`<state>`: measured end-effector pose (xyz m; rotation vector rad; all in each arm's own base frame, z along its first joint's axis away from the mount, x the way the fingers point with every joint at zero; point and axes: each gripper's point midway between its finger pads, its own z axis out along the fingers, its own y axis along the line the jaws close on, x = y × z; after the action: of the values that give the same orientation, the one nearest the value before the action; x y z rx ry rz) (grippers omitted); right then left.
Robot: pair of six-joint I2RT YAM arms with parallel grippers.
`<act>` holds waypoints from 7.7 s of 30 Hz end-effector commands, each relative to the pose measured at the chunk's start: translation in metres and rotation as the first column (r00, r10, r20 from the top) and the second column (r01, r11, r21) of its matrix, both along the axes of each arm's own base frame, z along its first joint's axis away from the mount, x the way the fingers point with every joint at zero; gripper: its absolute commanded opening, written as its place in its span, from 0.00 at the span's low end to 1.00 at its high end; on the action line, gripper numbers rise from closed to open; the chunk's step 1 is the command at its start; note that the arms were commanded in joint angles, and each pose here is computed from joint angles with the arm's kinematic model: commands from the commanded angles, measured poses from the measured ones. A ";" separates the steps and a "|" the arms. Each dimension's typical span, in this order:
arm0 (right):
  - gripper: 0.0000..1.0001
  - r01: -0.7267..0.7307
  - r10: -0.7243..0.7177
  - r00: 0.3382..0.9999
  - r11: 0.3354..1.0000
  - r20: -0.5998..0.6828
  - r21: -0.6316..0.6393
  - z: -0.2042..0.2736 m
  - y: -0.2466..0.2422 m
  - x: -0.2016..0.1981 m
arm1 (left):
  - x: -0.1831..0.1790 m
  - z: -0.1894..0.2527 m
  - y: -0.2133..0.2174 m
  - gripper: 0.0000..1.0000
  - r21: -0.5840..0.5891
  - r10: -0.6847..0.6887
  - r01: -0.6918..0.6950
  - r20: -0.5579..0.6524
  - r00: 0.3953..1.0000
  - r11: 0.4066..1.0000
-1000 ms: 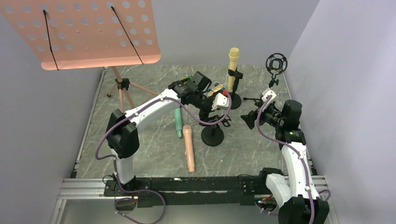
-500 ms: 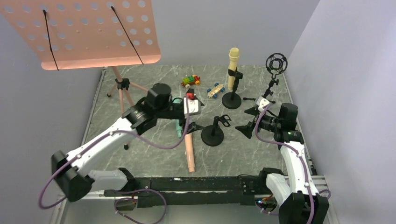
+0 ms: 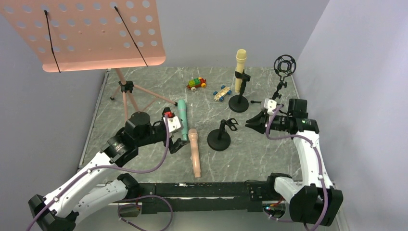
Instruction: Attach the microphones to the stand
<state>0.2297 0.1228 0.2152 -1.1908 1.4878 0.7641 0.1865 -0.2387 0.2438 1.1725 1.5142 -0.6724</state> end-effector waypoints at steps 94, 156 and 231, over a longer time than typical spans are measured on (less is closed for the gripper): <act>0.32 -0.206 0.206 0.976 0.978 -0.064 0.000 -0.022 0.054 0.020 | 0.018 0.005 0.019 0.99 0.032 0.130 -0.132 0.067 0.989 0.991; 0.51 -0.209 0.210 0.976 0.978 -0.059 0.016 -0.034 0.055 0.010 | 0.046 -0.193 -0.039 0.26 0.545 0.861 -0.741 -0.500 0.090 0.394; 0.51 -0.243 0.245 0.967 0.969 -0.075 0.030 -0.038 0.056 0.003 | 0.069 0.159 -0.128 0.07 -0.889 0.074 -0.045 -0.013 0.997 0.456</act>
<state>0.2416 0.1758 0.1800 -1.3551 1.4107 0.9456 0.2575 -0.3754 0.3879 0.3272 0.9589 -1.1773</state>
